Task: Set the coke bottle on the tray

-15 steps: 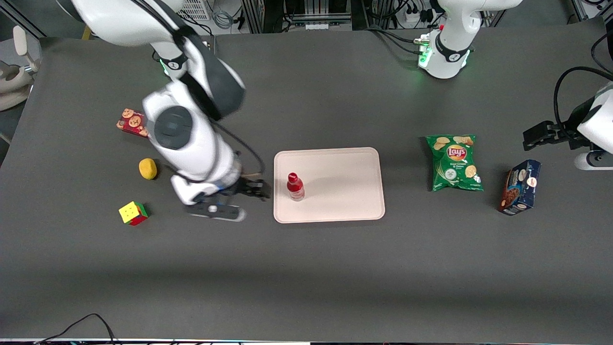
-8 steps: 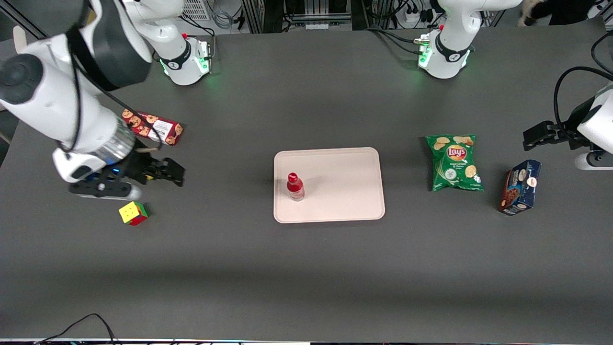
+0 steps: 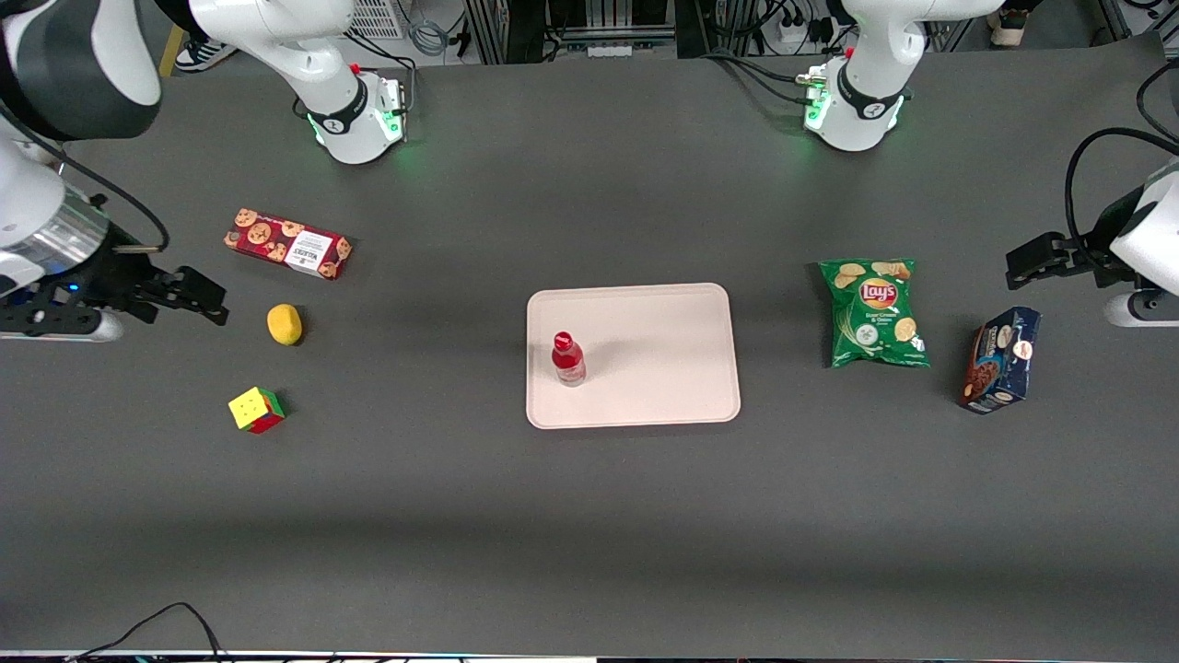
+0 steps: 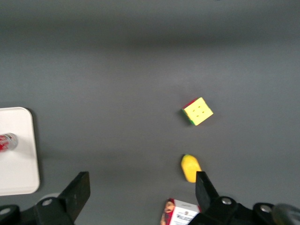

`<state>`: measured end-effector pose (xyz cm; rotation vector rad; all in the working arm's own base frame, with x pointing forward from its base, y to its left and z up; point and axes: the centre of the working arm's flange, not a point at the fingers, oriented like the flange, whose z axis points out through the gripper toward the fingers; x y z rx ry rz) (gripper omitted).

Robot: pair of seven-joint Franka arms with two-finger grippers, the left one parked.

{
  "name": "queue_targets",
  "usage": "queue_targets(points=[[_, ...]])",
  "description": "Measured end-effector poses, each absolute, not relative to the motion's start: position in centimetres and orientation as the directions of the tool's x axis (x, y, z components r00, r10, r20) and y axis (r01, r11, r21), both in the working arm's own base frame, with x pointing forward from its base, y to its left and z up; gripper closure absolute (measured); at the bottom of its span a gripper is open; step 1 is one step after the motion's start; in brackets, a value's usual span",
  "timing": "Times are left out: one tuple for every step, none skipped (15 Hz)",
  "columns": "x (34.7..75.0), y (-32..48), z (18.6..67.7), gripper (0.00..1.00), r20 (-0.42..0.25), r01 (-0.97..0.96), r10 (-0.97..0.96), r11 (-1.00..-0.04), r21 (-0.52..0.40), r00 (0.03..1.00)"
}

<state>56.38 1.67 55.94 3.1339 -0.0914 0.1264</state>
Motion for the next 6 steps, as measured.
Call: queue_targets(points=[[56.38,0.94,56.01,0.00,0.082,-0.049,-0.048,-0.999,0.003,0.995],[56.38,0.64,56.02,0.00,0.082,-0.048,-0.048,-0.999,0.003,0.995],[56.38,0.67,56.04,0.00,0.082,-0.047,-0.047,-0.999,0.003,0.995],[56.38,0.77,56.05,0.00,0.083,-0.046,-0.045,-0.999,0.003,0.996],[56.38,0.84,56.05,0.00,0.083,-0.044,-0.044,-0.999,0.003,0.996],[56.38,0.88,56.05,0.00,0.083,-0.044,-0.043,-0.999,0.003,0.996]])
